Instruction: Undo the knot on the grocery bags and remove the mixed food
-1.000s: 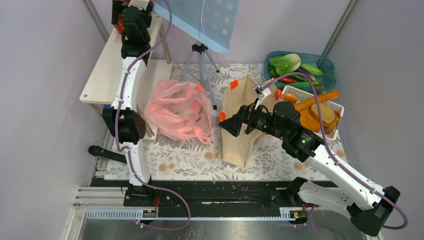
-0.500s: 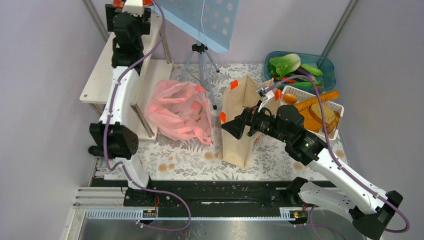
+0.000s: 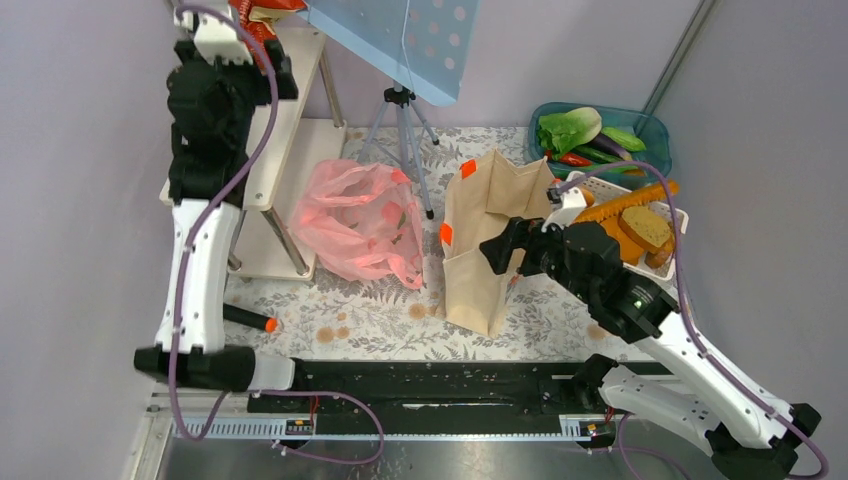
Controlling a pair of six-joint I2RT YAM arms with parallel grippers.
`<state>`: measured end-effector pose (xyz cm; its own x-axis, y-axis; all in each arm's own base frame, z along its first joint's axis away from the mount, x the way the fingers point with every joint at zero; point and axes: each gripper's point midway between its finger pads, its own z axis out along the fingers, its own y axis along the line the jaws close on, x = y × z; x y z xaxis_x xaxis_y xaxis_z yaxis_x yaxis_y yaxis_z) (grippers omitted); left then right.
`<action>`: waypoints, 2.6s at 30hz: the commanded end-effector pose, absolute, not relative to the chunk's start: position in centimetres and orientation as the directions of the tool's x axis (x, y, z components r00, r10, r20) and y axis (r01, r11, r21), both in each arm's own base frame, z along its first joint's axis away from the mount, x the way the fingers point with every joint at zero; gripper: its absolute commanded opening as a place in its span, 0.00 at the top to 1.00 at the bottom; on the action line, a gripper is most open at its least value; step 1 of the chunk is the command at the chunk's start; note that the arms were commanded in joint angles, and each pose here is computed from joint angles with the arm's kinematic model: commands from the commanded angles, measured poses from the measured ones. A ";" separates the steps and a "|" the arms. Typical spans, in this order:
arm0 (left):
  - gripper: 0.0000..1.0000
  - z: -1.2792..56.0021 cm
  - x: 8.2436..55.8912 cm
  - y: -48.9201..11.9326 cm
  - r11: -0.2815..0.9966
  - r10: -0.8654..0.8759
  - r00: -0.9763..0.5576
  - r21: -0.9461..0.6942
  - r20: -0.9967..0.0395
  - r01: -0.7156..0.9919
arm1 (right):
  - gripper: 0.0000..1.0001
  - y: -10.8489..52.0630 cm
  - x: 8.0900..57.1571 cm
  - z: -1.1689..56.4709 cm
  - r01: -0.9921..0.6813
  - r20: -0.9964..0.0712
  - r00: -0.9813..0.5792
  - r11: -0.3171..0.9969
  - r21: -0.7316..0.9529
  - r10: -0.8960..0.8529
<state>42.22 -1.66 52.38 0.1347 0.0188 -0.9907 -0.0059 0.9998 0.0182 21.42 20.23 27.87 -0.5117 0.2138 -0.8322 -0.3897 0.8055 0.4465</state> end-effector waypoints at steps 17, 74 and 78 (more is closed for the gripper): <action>0.01 34.8 29.3 -25.2 0.710 -0.231 -0.479 -0.483 -0.847 0.512 | 0.00 16.4 25.1 31.0 -0.260 -0.906 -0.423 0.956 0.137 0.014; 1.00 25.4 23.9 -28.7 0.584 0.116 -0.588 -0.424 -0.800 0.692 | 1.00 20.2 25.0 2.6 -0.006 -0.473 -0.875 0.975 0.224 0.103; 1.00 27.5 23.2 -28.5 0.530 0.144 -0.471 -0.334 -0.870 0.779 | 1.00 19.7 27.0 11.2 -0.062 -0.656 -0.742 0.959 0.275 0.140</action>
<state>24.13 -28.37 22.64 -0.6520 0.1408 -0.7450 0.6344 0.6395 -0.4343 24.86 19.75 3.39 -0.8694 0.0846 -0.4868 -0.0172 0.9795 0.2009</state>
